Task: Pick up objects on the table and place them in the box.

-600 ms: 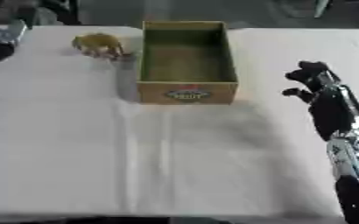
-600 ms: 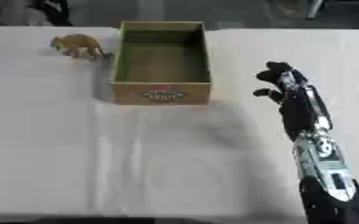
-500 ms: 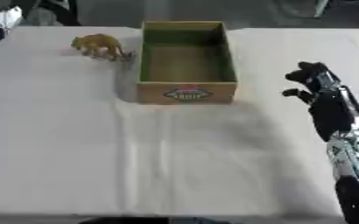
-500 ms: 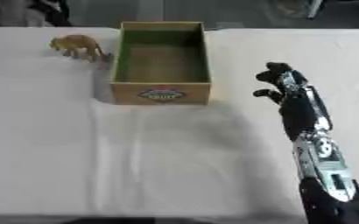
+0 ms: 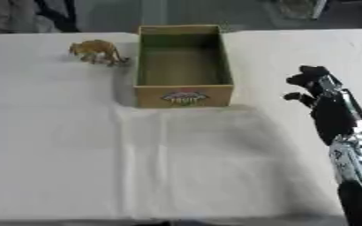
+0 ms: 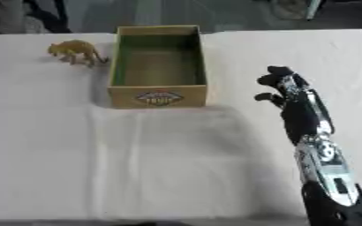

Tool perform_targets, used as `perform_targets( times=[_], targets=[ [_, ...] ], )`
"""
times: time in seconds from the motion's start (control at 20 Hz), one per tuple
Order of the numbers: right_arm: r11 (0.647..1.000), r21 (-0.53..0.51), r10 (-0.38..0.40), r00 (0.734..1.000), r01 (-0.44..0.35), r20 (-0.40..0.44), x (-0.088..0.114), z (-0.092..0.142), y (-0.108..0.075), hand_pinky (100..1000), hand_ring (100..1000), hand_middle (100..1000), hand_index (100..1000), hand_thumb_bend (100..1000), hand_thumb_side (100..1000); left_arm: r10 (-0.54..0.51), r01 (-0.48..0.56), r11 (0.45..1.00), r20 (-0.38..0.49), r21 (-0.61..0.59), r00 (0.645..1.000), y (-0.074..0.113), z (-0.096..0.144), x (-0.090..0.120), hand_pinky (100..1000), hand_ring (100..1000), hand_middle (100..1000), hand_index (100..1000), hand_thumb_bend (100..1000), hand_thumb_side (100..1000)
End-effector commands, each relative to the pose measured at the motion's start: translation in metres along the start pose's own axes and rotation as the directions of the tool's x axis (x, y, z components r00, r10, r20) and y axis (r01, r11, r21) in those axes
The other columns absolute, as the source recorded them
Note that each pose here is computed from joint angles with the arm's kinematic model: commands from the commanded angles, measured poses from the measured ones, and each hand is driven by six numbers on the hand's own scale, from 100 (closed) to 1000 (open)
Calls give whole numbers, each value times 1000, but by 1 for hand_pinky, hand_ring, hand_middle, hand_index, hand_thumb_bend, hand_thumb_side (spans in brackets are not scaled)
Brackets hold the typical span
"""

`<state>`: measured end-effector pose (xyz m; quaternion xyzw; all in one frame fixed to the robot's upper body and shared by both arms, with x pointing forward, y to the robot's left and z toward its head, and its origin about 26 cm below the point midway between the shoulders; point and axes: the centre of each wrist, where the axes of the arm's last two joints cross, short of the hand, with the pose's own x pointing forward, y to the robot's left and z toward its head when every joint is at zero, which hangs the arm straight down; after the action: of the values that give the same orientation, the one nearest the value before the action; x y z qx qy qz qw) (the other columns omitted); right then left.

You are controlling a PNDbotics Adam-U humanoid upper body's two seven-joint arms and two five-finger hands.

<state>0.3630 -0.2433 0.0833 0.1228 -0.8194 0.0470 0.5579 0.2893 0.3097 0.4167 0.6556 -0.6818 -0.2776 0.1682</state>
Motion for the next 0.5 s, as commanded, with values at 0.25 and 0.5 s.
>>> perform_targets(
  times=[0.25,0.5],
  targets=[
    [1000,15,28,1000,-28,6,5,-1,-5,571,771,606,750,100,614,-110,91,974,-86,-206,990,-39,-39,-23,612,587,600,710,764,100],
    [999,18,29,1000,-29,-3,3,0,-5,571,771,606,751,100,617,-172,112,924,-138,-366,975,-93,-57,-36,604,580,592,706,767,100]
  ],
)
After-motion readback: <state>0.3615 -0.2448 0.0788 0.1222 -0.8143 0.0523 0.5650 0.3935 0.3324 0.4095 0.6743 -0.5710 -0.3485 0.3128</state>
